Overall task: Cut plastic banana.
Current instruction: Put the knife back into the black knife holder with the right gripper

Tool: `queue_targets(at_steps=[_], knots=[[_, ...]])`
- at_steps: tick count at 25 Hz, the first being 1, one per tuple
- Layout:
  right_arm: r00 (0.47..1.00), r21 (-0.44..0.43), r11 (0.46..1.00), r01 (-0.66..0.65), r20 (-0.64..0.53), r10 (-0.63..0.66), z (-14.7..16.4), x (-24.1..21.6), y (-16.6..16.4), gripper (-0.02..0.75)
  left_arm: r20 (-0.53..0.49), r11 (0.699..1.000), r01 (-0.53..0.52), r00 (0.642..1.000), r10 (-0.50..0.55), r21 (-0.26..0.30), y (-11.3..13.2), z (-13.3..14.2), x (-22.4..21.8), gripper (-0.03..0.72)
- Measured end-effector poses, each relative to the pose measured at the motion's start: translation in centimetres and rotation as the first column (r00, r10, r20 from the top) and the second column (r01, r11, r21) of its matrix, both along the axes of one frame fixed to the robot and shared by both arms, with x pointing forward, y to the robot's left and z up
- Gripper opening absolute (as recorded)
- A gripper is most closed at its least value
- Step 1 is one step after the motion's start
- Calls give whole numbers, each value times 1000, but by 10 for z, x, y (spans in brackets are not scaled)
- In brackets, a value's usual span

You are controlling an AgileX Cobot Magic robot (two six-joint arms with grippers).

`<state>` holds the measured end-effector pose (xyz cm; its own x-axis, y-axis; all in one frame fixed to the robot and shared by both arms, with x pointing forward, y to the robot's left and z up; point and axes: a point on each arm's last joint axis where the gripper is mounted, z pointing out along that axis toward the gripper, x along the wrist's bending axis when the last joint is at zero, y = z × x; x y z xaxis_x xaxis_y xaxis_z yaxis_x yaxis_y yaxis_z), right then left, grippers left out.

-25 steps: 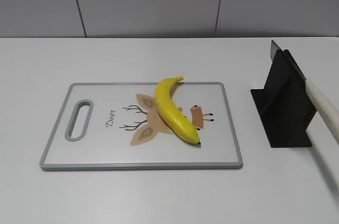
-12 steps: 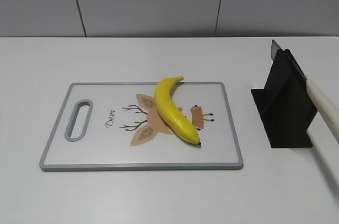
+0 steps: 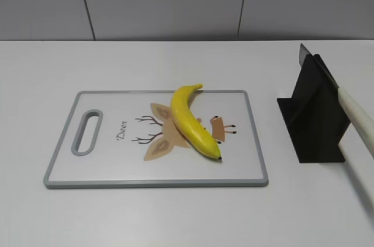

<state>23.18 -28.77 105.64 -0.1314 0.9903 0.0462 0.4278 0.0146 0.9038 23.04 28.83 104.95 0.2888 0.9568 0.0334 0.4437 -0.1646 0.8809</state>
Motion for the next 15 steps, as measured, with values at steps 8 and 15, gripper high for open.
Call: queue_targets(at_steps=[8,15], knots=[[1000,5,1000,-3,0,3,0,0,0,501,0,1000,0,1000,0,0,0,0,0,542],[1000,6,1000,-4,0,4,0,0,1,501,1,1000,-13,1000,13,-1,0,0,0,541]])
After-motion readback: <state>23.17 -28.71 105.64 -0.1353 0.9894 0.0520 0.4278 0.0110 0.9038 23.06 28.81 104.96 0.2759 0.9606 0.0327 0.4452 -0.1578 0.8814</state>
